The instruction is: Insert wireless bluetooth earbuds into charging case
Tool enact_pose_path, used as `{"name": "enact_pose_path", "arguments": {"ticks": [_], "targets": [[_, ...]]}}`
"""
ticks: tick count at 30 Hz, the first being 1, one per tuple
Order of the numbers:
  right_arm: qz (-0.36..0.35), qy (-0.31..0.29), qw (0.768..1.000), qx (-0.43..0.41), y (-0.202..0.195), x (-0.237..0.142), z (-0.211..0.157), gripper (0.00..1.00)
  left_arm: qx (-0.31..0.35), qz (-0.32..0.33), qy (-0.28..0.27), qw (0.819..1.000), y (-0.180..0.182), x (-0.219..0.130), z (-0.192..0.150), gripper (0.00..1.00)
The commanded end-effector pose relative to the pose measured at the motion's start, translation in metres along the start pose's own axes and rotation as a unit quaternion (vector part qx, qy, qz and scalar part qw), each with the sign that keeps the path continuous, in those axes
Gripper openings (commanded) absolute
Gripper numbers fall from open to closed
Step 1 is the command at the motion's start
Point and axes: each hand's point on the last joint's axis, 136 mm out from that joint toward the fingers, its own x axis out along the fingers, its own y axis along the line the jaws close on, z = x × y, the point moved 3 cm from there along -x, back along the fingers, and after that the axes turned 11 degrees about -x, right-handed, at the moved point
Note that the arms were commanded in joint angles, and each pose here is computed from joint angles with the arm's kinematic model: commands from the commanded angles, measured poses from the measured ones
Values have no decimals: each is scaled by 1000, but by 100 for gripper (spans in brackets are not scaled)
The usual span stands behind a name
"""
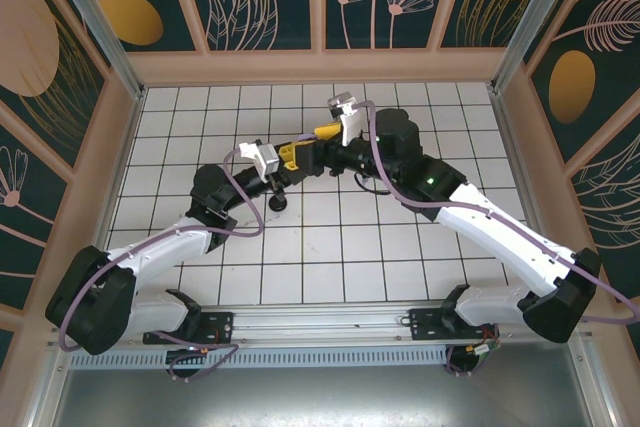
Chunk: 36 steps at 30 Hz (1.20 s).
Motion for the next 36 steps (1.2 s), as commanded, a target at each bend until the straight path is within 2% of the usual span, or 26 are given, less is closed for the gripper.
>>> {"name": "enact_pose_path", "arguments": {"ticks": [1,12,15,24,27,36], "targets": [[4,-40,999,0,5,-16,27,79,15,-3,-12,1000,-2,4,9,0],[-4,-62,998,7,-1,-32,37,78,13,-4,-11,1000,-2,5,6,0],[-11,-59,998,7,-3,-42,36,74,14,-7,-8,1000,-2,3,2,0],[-2,25,1000,9,-18,-47,-6,48,20,-17,23,999,-4,1,-15,0],[15,52,998,10,-17,-43,-18,45,17,-21,32,999,-5,1,-20,0],[42,96,994,15,-17,-28,-38,44,14,-26,56,998,-4,1,-32,0]]}}
